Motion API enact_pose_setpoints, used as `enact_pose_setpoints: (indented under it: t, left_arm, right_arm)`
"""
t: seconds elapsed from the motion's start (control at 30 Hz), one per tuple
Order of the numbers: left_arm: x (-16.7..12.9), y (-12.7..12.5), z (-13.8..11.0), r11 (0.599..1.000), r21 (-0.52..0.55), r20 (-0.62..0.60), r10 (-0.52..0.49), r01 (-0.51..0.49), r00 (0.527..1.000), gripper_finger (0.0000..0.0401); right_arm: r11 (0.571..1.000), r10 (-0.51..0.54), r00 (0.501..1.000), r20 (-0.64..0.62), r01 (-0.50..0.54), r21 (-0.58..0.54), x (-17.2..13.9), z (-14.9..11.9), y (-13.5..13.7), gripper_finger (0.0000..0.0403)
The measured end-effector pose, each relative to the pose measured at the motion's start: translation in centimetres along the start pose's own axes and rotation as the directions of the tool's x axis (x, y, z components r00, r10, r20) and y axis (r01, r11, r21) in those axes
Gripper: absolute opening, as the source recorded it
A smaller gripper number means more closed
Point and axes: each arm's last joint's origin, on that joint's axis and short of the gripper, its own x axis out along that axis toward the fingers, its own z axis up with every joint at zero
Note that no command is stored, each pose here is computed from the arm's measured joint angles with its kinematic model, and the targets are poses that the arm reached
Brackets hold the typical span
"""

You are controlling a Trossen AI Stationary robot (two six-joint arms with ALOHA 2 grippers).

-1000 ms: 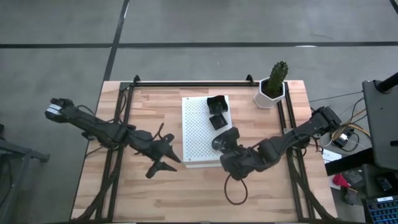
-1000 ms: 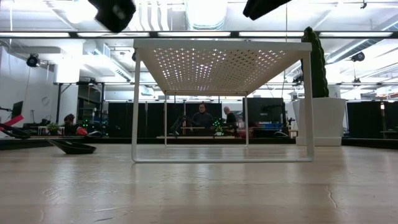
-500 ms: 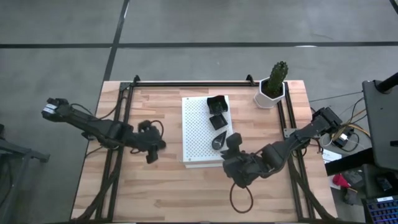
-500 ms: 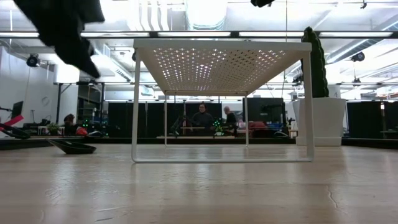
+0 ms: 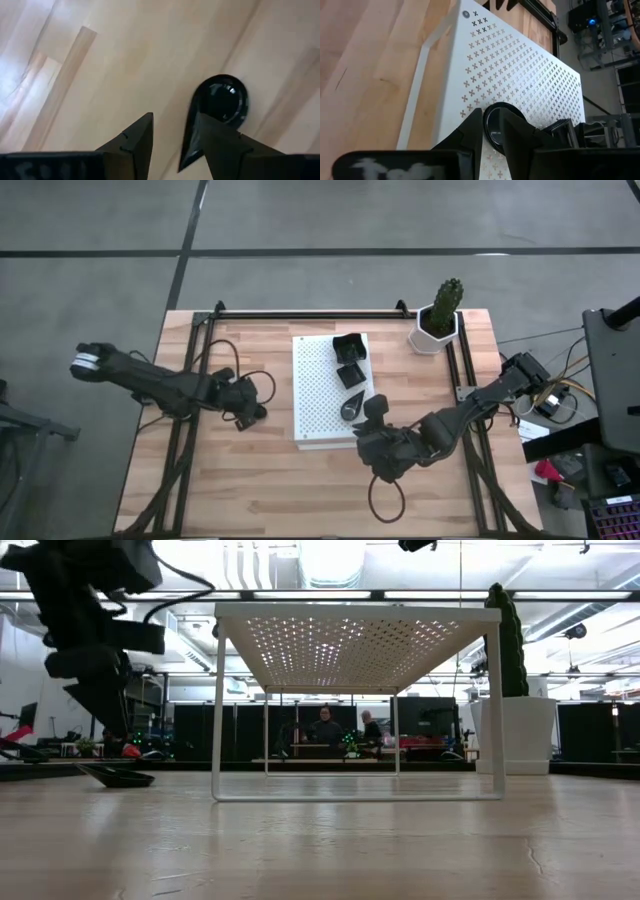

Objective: Pick & Place Mini shaped plates
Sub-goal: Stack the black drop-shaped plate on top of the black drop-shaped plate on the shelf

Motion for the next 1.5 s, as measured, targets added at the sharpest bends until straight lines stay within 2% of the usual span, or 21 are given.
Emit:
enact_pose_setpoints:
  t: [0.13,0.3,0.83,0.97,1.17,1.5]
  left_arm:
    - [0.8,0.1,0.4,1.000,0.014,-0.007,0.004,-0.004,1.000,0.0153]
    - [1.8,-0.1,1.1,0.997,0.047,-0.040,-0.066,0.068,0.997,0.0151]
    - [5.2,0.4,1.6,0.990,0.141,-0.179,0.016,0.010,0.984,0.0151]
    - [5.3,0.3,1.6,0.990,0.141,-0.189,0.006,0.021,0.982,0.0152]
    - [4.5,0.4,1.7,0.992,0.094,-0.178,-0.069,0.086,0.982,0.0151]
    - [4.4,0.5,1.8,0.989,0.124,-0.160,-0.067,0.087,0.985,0.0149]
  right_arm:
    - [1.000,0.000,1.000,-0.008,0.000,-0.005,0.2,-0.3,0.2,0.0061]
    - [1.000,0.000,1.000,-0.008,0.000,-0.004,0.6,-0.5,0.5,0.0061]
    - [1.000,0.000,1.000,-0.009,0.000,0.017,0.8,-0.7,0.7,0.0061]
    - [1.000,0.000,1.000,-0.010,0.000,0.020,0.8,-0.7,0.7,0.0061]
    - [1.000,0.000,1.000,-0.010,0.000,0.020,0.9,-0.7,0.7,0.0061]
    - [1.000,0.000,1.000,-0.010,0.000,0.024,0.9,-0.7,0.7,0.0061]
